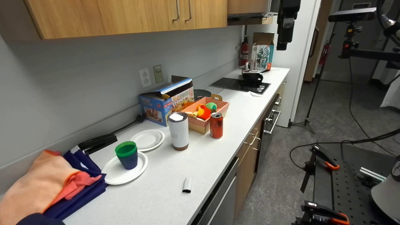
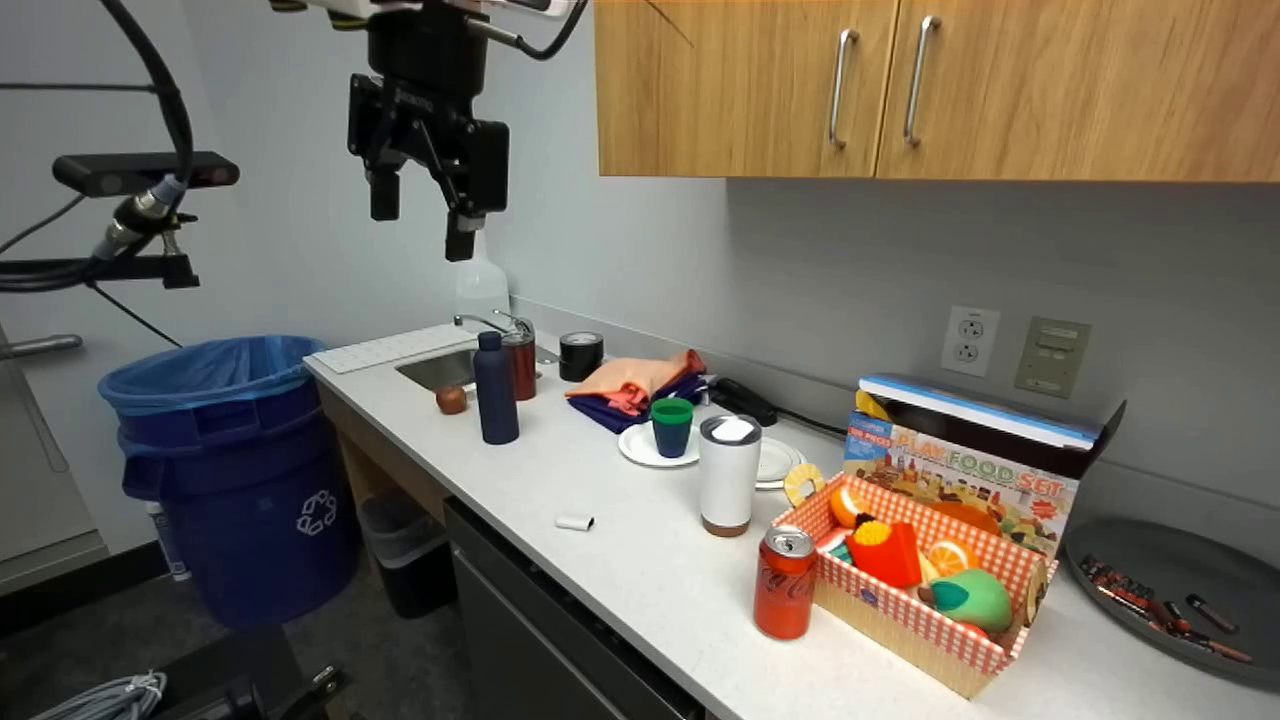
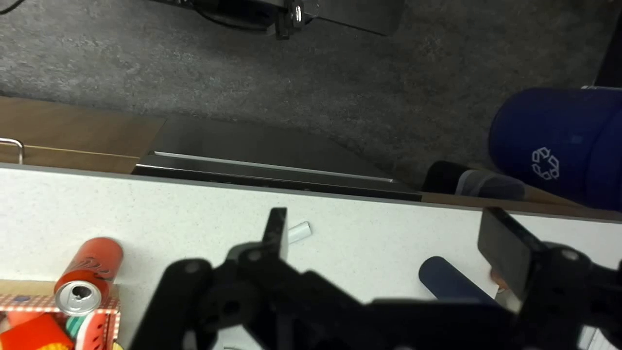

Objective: Open the right cabinet door

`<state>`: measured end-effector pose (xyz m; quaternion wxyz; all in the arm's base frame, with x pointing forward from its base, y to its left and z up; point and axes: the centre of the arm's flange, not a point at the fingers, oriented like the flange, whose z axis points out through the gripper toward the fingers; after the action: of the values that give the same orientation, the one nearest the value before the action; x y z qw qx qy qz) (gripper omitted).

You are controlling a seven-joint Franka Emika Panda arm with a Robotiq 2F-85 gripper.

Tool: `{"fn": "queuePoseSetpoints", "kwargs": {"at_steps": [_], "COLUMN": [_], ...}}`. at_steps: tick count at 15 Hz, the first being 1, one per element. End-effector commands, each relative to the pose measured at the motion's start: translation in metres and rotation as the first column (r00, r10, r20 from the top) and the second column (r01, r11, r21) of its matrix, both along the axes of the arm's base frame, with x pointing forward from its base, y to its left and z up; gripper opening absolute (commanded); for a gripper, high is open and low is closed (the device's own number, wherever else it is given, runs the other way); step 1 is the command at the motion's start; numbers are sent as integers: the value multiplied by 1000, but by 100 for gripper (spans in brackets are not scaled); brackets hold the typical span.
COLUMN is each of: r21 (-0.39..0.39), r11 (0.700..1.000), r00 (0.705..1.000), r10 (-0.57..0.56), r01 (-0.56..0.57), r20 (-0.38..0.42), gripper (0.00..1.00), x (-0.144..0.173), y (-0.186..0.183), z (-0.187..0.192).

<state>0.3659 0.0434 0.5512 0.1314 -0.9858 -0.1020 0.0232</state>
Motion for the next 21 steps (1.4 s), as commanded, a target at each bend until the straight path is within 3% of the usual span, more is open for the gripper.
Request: {"fn": "queuePoseSetpoints", "kwargs": {"at_steps": [1,4,8,14,17,18,21], "r21": [-58,-214,-346,-407,-418,-411,-416], "r11": [998,976,930,865,822,850,847], "r00": [1000,996,985,915,883,902,905], "r10": [11,-15,-70,-131,-198,-153,-160], "r01": [-10,34,121,294,386,328,331], "r20": [12,93,158,381,425,403,394], "gripper": [100,100,100,100,100,100,100], "x": [66,107,168,259,296,245,253], "y": [-1,-7,-22,-66,-92,-82,-86], "z": [45,74,106,140,150,121,112]}}
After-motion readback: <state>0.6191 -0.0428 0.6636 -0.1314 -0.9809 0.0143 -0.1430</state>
